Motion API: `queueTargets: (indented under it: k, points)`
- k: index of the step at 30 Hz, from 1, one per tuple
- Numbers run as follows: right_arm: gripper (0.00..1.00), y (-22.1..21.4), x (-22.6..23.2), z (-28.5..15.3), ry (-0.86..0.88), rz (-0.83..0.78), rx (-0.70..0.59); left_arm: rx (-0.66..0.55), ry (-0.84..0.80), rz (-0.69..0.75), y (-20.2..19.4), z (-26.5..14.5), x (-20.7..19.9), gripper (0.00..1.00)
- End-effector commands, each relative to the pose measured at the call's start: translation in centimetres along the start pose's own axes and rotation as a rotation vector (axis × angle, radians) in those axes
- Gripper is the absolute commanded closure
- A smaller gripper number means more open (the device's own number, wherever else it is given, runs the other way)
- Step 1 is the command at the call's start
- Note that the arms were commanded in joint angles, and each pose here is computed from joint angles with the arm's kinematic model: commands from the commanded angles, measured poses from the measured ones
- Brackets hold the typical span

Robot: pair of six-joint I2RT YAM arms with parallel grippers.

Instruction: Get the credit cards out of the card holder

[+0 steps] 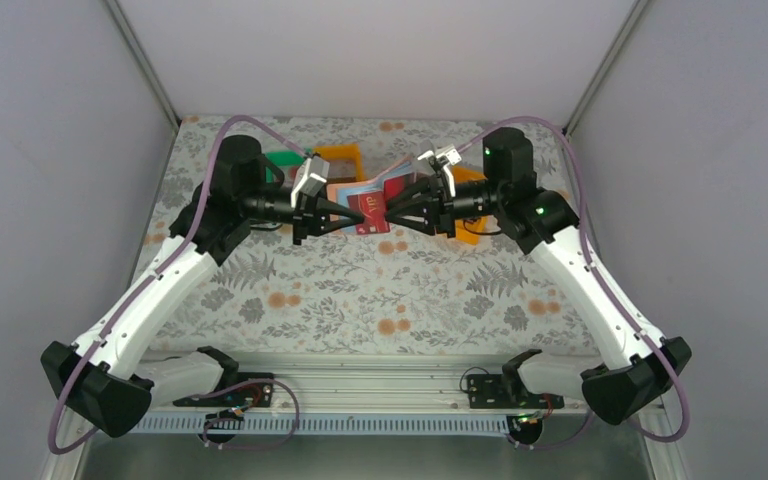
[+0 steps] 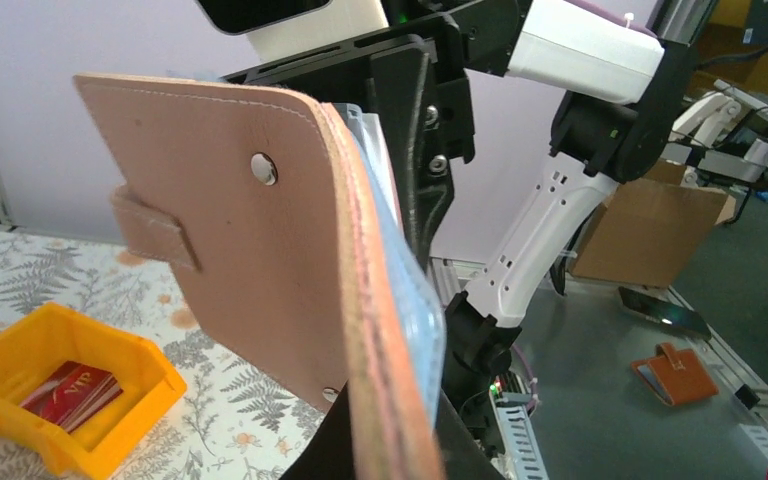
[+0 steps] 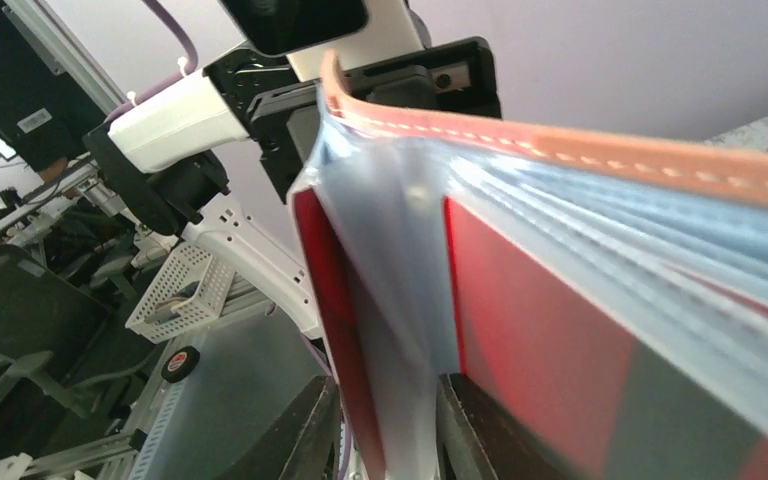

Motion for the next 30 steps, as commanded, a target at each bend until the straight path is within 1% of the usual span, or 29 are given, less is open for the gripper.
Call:
queueTargets:
  k: [1,7,12,15,18,20,24,30]
  points:
    - [0.75,0.1,-0.2,-1.0,-0.07,-0.035,0.015,-0.009,-0.102,0.135,1.1,-0.4,-2.6,0.98]
    - [0.78,0.0,-0.6,-1.3,-0.135,-0.041,0.024,-0.003,-0.117,0.15,1.1,-0.4,-2.9,0.98]
    - [0.79,-0.4,-1.1,-0.5,-0.099,0.0,0.007,-0.005,-0.123,0.131,1.1,0.1,-2.7,0.98]
    - [0.77,-0.6,-0.8,0.1,-0.074,-0.003,0.015,-0.006,-0.105,0.115,1.2,0.4,-2.2,0.98]
    - [0.7,-0.8,0.5,0.1,-0.004,-0.03,0.018,-0.014,-0.074,0.081,1.2,0.5,-1.5,0.98]
    - [0.66,-1.0,1.2,-0.2,0.002,-0.057,0.036,-0.014,-0.083,0.078,1.2,0.5,-1.7,0.98]
    - [0.66,-1.7,1.2,-1.3,-0.08,-0.067,0.067,-0.014,-0.081,0.082,1.3,0.5,-1.8,0.98]
    - [0.67,-1.3,2.8,-1.6,-0.018,-0.049,0.029,-0.017,-0.077,0.071,1.4,0.6,-1.5,0.98]
Point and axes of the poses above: each gripper's point midway between its finger pads, its own z axis out along the fingers, its own x axis along the line the jaws close on, y = z × x, the point moved 3 cm from there along -z, back along the fingers, and after that the axes turned 11 degrees about -z, right-handed, at the moved point
